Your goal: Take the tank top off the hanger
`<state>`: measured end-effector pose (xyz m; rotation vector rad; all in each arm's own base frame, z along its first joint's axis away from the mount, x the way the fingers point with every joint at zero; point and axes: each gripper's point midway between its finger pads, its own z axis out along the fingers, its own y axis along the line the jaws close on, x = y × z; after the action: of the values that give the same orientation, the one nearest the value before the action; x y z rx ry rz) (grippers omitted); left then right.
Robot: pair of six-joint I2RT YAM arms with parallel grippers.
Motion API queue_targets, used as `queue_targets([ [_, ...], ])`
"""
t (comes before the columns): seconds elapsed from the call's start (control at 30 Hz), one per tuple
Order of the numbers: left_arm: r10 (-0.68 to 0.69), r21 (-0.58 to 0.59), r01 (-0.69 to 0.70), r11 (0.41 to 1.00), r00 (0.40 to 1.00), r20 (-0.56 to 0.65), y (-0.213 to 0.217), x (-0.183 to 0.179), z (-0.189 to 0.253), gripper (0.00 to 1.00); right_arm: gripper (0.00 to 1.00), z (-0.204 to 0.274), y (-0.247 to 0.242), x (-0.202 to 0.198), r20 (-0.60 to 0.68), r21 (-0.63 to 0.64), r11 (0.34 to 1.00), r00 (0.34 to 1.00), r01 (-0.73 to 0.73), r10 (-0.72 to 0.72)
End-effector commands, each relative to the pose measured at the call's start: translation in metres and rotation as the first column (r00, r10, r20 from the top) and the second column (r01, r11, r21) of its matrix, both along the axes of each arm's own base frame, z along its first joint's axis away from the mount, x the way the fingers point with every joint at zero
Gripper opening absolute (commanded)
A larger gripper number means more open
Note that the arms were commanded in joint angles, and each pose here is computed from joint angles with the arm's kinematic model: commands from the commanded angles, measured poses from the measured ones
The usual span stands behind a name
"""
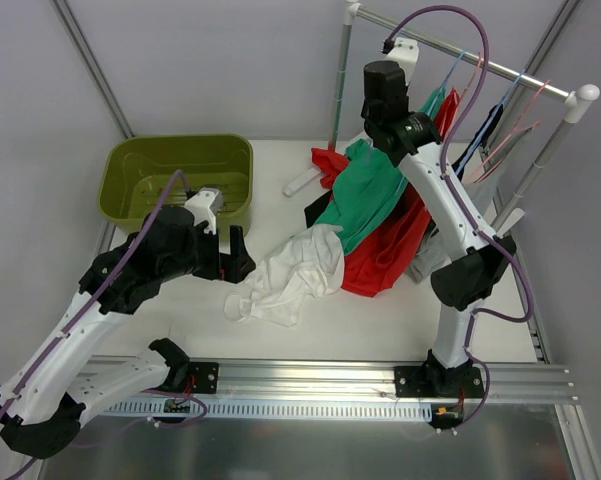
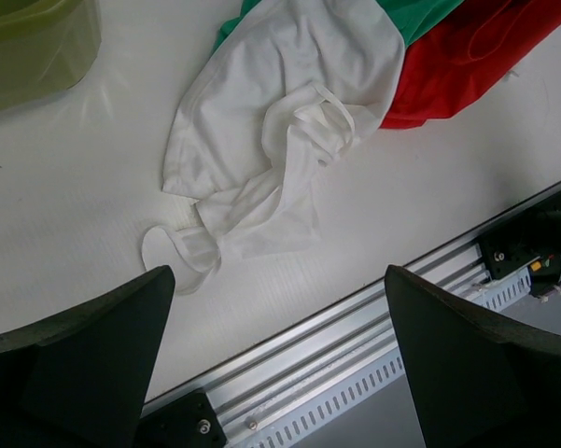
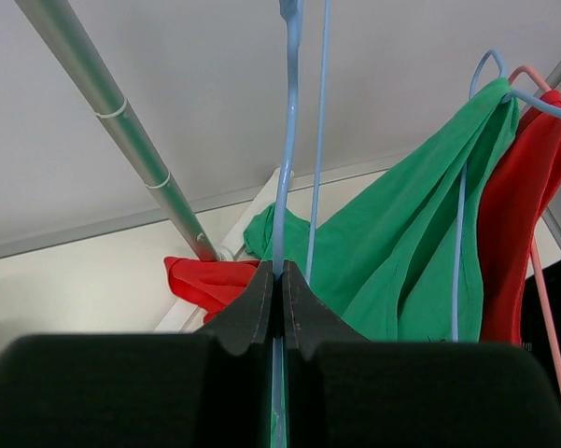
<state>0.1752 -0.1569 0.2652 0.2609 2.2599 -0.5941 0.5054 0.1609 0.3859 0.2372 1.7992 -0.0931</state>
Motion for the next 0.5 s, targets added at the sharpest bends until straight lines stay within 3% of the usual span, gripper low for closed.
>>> queue_targets([
  [0.0, -0.049, -0.008, 0.049, 0.999, 0.999, 0.011, -0.007, -0.001, 0.011, 0.99, 0.00, 0.018, -0.007, -0.001, 0.065, 0.033, 0.998, 0.997, 0.047, -0.049],
  [0.47, -0.076, -0.024, 0.076, 0.997, 0.997, -0.018, -0.018, 0.002, 0.014, 0.99, 0.00, -0.022, -0.004, 0.002, -0.019, 0.038, 0.996, 0.997, 0.081, -0.081],
])
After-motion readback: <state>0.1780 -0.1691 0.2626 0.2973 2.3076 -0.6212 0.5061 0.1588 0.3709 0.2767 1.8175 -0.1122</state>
